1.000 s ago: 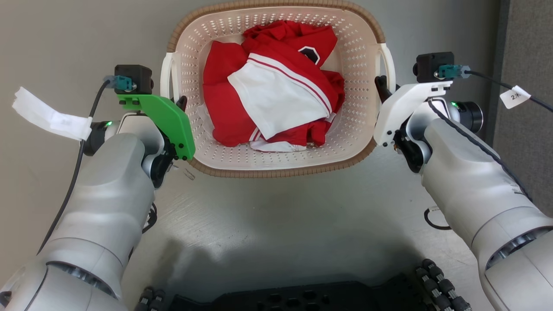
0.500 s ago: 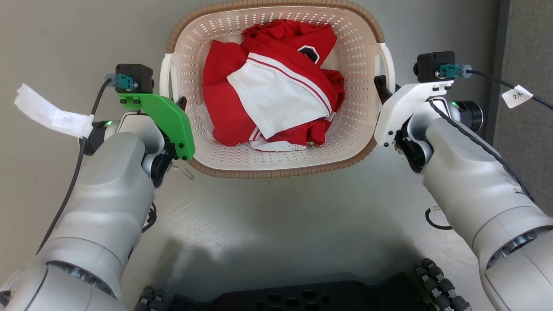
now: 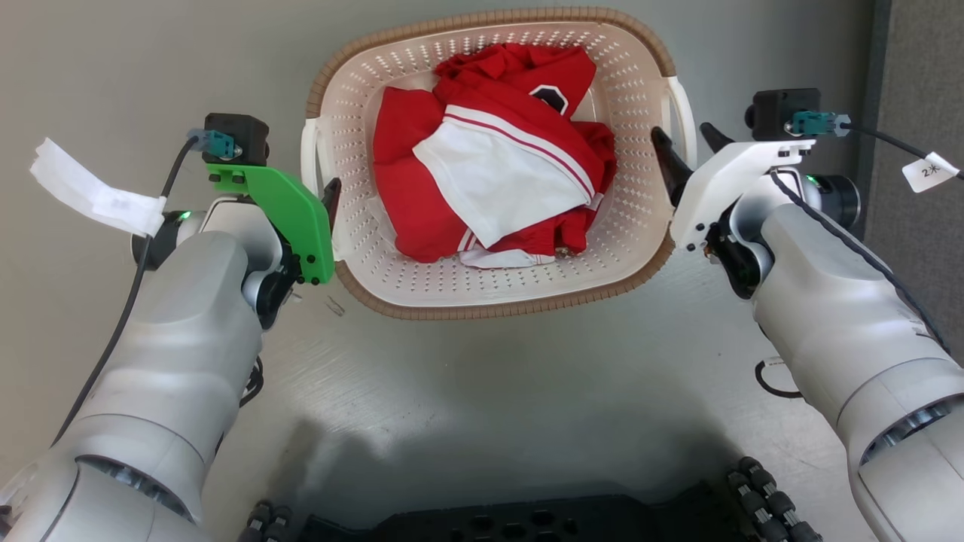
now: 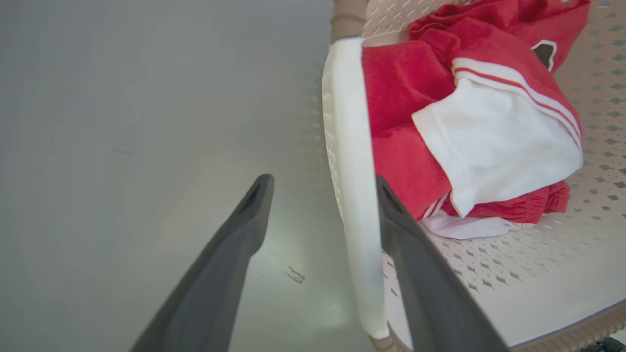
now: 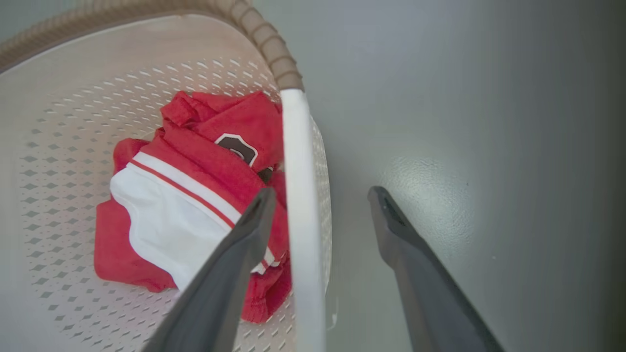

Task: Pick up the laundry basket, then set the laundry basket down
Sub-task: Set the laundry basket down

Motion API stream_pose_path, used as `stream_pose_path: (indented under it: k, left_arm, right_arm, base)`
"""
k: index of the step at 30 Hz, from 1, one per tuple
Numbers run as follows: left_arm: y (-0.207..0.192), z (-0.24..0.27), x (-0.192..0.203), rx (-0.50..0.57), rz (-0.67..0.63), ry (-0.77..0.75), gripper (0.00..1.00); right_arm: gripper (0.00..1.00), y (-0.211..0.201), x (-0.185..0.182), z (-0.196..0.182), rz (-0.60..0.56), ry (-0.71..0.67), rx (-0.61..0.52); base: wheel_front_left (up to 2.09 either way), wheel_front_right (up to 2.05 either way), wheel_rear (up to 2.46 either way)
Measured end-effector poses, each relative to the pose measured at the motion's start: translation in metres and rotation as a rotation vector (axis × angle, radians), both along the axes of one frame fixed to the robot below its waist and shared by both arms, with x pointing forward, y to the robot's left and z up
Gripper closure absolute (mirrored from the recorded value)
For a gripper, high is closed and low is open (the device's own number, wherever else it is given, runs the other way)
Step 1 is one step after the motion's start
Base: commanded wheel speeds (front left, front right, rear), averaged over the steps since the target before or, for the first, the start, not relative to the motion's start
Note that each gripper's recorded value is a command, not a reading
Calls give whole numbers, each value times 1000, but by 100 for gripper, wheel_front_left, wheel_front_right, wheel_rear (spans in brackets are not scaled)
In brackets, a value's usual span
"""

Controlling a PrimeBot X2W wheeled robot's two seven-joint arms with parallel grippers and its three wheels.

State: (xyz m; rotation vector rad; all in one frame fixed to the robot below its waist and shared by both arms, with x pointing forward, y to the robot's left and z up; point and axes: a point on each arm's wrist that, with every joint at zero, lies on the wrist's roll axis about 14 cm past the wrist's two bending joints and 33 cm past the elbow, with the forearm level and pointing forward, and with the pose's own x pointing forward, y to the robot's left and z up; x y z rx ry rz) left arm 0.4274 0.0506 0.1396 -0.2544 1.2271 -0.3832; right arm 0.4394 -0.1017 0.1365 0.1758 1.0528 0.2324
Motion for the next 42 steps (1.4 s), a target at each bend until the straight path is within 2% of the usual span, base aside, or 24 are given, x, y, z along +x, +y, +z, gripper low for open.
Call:
stream_pose_path:
  k: [10,18,29,34,42]
  left_arm:
    - [2,22,22,-26,69,-113,0]
    - [14,43,22,-22,120,-213,0]
    - [18,81,14,-27,146,-328,0]
    - [19,109,19,-41,154,-397,0]
    - [19,164,41,-77,200,-541,0]
  right_arm:
    - [0,1,2,13,16,-51,11]
    - [0,1,3,34,9,-106,18]
    - [0,11,13,87,-3,-233,70]
    - [0,13,32,132,-43,-357,109]
    - [0,-4,23,171,-90,-449,92]
  base:
    - [0,0,0]
    - [0,0,0]
    - [0,0,0]
    - [0,0,0]
    - [0,0,0]
